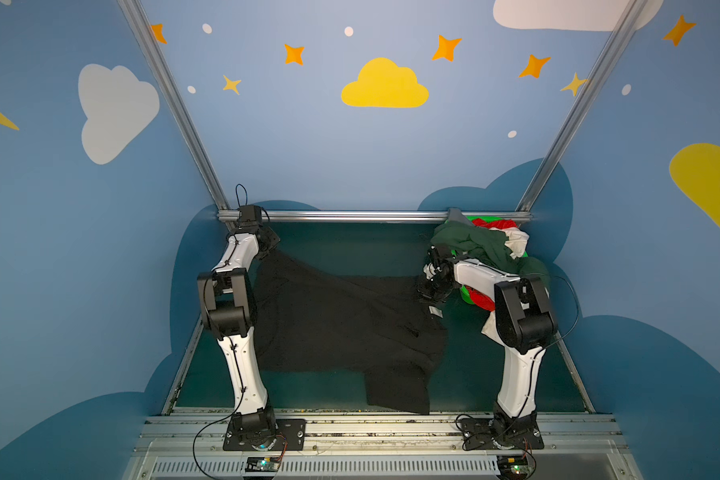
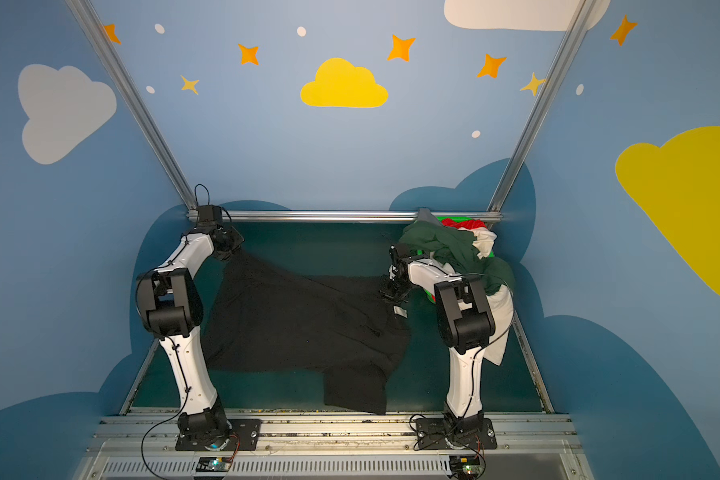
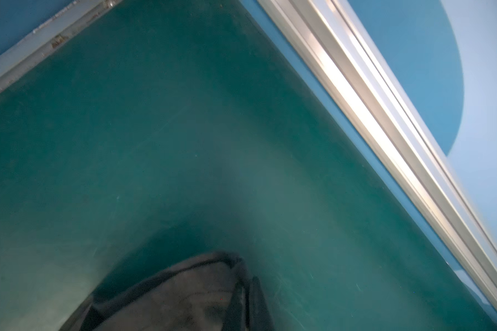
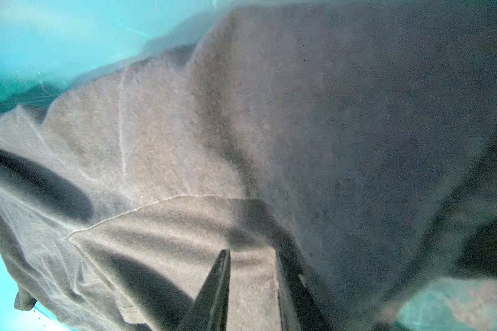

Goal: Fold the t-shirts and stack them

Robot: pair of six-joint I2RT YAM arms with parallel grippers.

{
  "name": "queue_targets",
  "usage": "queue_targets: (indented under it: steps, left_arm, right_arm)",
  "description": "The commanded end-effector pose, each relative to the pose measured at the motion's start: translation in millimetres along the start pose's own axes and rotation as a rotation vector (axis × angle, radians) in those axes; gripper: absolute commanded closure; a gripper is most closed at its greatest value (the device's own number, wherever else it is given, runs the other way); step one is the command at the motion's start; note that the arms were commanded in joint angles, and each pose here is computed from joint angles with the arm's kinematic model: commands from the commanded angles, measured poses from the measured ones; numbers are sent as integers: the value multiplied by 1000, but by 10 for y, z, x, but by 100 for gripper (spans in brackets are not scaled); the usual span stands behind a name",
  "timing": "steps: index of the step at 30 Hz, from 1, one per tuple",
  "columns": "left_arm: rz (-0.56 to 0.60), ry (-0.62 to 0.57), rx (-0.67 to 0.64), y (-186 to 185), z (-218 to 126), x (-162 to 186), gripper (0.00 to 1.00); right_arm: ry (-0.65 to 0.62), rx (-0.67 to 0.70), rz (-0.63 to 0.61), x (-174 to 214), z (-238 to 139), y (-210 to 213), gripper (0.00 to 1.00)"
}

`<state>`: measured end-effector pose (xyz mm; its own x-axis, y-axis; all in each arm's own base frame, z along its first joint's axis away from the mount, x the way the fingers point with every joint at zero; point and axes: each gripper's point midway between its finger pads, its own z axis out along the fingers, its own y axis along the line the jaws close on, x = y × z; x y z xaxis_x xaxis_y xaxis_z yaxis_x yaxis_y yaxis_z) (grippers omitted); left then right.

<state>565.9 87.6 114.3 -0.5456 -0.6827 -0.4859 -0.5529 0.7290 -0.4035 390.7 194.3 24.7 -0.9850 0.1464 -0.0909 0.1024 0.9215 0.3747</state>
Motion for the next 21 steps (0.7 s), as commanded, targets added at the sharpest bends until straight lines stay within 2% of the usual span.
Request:
queue_targets:
  steps: [1, 11, 21]
  left_arm:
    - [46, -81, 80, -187, -310, -179, 96]
    - [-54, -190, 64, 296, -508, 276, 96]
    - [-85, -280, -56, 791, -745, 561, 96]
  right_arm:
    - [42, 83, 29, 157, 23, -223, 71]
    - [55, 83, 24, 190, 34, -228, 71]
    - [61, 91, 20, 221, 30, -254, 71]
